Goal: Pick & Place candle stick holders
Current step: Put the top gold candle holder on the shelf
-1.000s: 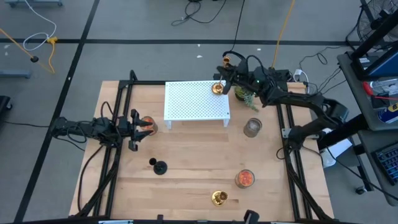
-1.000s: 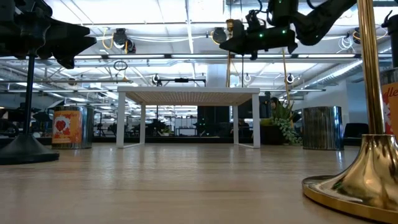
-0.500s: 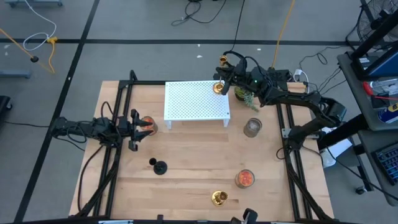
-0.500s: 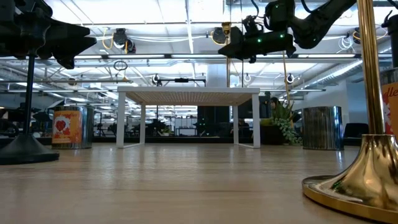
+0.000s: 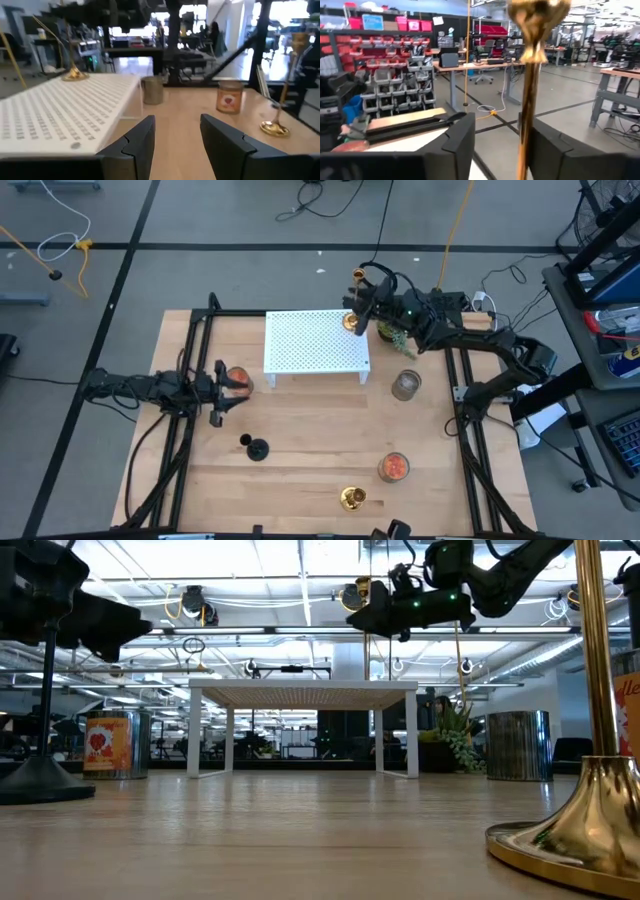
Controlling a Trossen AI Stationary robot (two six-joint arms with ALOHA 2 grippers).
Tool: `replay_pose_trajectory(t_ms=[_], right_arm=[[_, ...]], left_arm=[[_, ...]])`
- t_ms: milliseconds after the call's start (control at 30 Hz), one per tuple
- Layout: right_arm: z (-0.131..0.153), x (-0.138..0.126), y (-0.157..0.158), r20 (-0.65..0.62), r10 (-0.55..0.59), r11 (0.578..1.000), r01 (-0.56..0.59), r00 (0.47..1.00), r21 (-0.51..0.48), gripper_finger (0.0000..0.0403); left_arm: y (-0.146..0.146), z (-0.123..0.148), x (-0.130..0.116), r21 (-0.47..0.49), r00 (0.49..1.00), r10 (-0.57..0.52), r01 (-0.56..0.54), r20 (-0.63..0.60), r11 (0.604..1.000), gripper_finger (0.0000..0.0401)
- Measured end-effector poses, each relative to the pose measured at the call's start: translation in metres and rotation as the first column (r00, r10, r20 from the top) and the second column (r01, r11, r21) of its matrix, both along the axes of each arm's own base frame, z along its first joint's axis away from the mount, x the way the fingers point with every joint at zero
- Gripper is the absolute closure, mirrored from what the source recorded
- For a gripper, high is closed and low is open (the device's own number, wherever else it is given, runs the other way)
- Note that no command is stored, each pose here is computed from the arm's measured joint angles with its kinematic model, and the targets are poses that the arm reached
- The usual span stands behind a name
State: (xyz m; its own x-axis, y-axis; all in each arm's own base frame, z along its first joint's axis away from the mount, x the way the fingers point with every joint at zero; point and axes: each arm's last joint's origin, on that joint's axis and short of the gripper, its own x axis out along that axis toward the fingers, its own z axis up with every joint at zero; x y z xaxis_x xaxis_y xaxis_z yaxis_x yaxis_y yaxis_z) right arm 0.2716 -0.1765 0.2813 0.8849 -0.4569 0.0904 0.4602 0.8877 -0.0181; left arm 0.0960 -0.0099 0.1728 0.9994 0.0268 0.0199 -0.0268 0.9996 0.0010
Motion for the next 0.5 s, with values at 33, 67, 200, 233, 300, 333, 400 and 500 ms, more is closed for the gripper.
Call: replay_pose_trajectory(t_ms=[33, 67, 200, 233, 300, 333, 400, 500], right_arm=[[-0.001, 0.001, 0.002, -0.009, 0.006, 1.0, -0.006, 1.0, -0.004, 0.0245], [-0.001, 0.002, 0.003, -0.016, 0.01, 1.0, -0.01, 1.0, -0.008, 0.0238], [0.0, 0.005, 0.009, -0.019, 0.028, 0.999, -0.029, 0.999, -0.015, 0.0215], [0.001, 0.004, 0.011, -0.02, 0.03, 0.999, -0.03, 0.999, -0.014, 0.0211], [0.006, 0.003, 0.015, -0.017, 0.036, 0.999, -0.037, 0.999, -0.028, 0.0203], [0.008, 0.002, 0.017, -0.018, 0.038, 0.999, -0.039, 0.999, -0.034, 0.02], [0.012, -0.002, 0.018, -0.021, 0.034, 0.999, -0.035, 0.999, -0.032, 0.0194], [0.017, -0.007, 0.019, -0.025, -0.021, 0.999, 0.02, 0.999, -0.029, 0.0189]], left_arm=[[0.0, 0.0, 0.0, -0.014, 1.0, -0.014, 0.014, -0.003, 1.0, 0.0235], [-0.001, -0.001, 0.001, -0.024, 0.999, -0.032, 0.031, -0.01, 0.999, 0.0235], [-0.003, -0.001, 0.001, -0.033, 0.996, -0.093, 0.092, -0.015, 0.995, 0.0235], [-0.003, -0.002, 0.001, -0.038, 0.994, -0.107, 0.106, -0.022, 0.994, 0.0235], [-0.004, -0.002, 0.001, -0.049, 0.991, -0.135, 0.133, -0.023, 0.99, 0.0235], [-0.005, -0.002, 0.001, -0.055, 0.989, -0.147, 0.145, -0.023, 0.988, 0.0235], [-0.005, -0.002, 0.001, -0.064, 0.987, -0.16, 0.159, -0.024, 0.985, 0.0235], [-0.005, -0.002, 0.001, -0.066, 0.987, -0.16, 0.159, -0.023, 0.985, 0.0235]])
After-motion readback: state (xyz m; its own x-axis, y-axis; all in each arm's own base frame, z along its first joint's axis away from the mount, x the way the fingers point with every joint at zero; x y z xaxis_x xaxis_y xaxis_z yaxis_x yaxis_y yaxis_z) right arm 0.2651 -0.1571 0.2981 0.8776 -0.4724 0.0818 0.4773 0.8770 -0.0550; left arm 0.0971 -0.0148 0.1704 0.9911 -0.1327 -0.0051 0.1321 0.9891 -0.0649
